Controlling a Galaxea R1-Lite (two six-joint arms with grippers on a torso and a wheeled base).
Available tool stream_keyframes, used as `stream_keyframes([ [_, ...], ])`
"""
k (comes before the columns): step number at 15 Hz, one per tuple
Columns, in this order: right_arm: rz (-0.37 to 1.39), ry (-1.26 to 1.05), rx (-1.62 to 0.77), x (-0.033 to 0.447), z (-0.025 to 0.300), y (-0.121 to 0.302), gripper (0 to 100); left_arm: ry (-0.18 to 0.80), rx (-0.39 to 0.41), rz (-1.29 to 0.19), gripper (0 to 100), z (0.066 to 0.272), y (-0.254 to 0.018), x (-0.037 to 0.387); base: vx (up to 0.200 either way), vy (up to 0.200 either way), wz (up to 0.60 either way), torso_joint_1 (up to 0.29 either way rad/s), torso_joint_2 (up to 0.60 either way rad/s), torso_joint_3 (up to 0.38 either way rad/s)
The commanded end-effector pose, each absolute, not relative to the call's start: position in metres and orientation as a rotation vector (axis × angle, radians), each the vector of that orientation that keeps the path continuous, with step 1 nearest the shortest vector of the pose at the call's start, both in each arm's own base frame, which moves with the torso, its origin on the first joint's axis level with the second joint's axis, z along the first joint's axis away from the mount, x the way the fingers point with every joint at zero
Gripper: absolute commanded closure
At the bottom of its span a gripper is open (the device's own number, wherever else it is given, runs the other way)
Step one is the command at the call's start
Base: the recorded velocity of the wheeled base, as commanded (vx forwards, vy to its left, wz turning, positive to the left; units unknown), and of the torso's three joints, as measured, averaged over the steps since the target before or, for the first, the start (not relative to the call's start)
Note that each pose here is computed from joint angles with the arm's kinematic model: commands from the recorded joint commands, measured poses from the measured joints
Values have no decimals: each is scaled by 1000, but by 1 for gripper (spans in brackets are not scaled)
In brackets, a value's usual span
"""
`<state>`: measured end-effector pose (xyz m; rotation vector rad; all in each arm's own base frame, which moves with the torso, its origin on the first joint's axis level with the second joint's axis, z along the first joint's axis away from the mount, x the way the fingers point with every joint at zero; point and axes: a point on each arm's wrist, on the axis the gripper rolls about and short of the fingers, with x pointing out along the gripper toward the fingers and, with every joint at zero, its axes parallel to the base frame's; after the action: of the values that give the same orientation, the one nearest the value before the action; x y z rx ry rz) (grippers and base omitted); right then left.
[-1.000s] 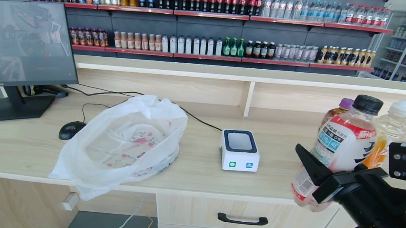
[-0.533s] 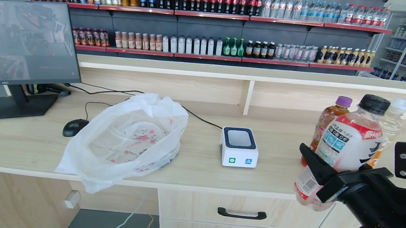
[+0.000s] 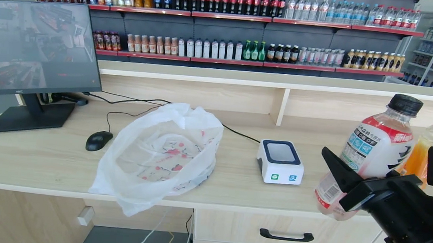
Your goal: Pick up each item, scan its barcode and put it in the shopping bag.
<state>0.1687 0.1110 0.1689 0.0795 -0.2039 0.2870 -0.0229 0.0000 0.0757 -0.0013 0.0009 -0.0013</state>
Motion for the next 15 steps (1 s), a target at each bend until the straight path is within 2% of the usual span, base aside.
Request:
stream_keyframes([
  [1, 285, -209, 82, 171, 170, 112, 100, 2, -3, -2, 0, 76, 0, -23, 0, 200, 0, 7, 7, -2],
  [5, 285, -206, 81, 170, 169, 111, 100, 0, -2, -2, 0, 76, 0, -23, 0, 200, 0, 5, 4, 0],
  [15, 232, -233, 38, 183, 174, 106, 100, 0, -2, -2, 0, 76, 0, -23, 0, 0, 0, 0, 0, 0],
])
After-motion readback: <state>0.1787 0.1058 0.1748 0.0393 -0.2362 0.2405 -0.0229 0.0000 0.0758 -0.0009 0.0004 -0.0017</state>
